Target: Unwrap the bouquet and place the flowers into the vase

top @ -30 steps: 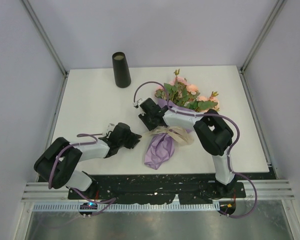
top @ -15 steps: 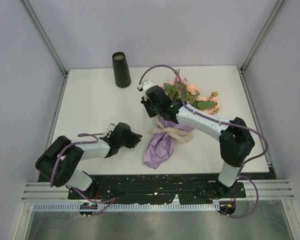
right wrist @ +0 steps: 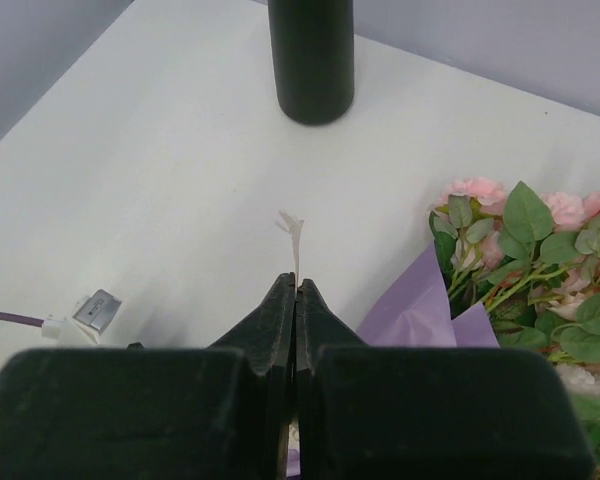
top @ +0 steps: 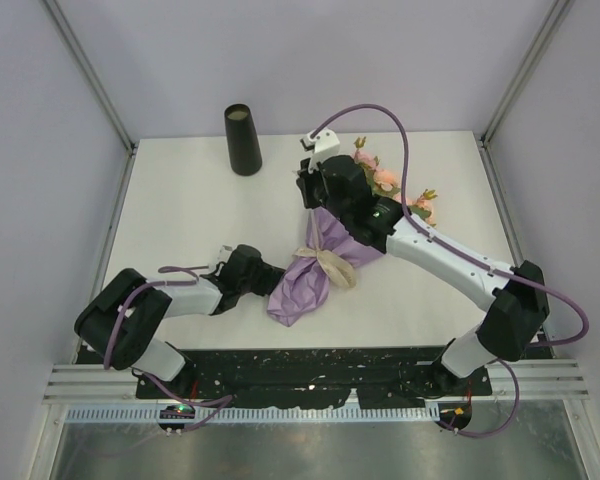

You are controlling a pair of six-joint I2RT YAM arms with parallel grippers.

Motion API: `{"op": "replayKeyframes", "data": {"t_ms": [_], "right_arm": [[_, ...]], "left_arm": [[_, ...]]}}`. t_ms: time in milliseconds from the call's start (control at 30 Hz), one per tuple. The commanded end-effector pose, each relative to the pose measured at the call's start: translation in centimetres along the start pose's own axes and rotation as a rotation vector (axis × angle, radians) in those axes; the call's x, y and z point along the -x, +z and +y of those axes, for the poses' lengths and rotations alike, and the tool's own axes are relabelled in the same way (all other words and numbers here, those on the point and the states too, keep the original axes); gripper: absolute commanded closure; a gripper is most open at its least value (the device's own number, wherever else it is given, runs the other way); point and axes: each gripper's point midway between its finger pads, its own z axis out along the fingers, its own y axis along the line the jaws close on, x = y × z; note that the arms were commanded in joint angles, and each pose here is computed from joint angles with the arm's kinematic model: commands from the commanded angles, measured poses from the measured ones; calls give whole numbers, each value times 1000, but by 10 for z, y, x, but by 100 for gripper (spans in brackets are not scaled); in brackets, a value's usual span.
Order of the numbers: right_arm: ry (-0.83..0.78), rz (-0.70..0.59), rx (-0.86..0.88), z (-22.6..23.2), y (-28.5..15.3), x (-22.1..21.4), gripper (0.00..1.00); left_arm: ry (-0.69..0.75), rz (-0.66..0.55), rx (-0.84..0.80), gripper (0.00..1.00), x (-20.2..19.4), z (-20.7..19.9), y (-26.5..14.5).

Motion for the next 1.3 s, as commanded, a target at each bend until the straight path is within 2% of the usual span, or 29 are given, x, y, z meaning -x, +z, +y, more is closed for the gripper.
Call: {"op": "replayKeyframes", "data": {"t_ms": [0, 167, 333, 467, 800, 900, 1100, 1267], "right_arm": [[80, -217, -46, -10, -34, 66, 95], [121, -359, -61, -18, -61, 106, 95], [177, -423, -116, -28, -72, 128, 95], [215, -525, -115, -32, -87, 150, 95], [206, -736, -140, -42, -129, 215, 95], [225, -730, -219, -55, -132, 219, 95], [212, -770, -204, -53, -139, 234, 95], [221, -797, -257, -64, -151, 243, 95]], "left_arm": [[71, -33, 214, 70, 9, 69, -4], [81, -29, 224, 70, 8, 72, -6], [90, -22, 217, 70, 4, 68, -6], [100, -20, 215, 70, 2, 68, -8], [119, -36, 221, 71, 0, 68, -11], [120, -33, 224, 71, -2, 65, -9], [119, -37, 210, 70, -5, 59, -11], [122, -31, 208, 71, -8, 58, -11]]}}
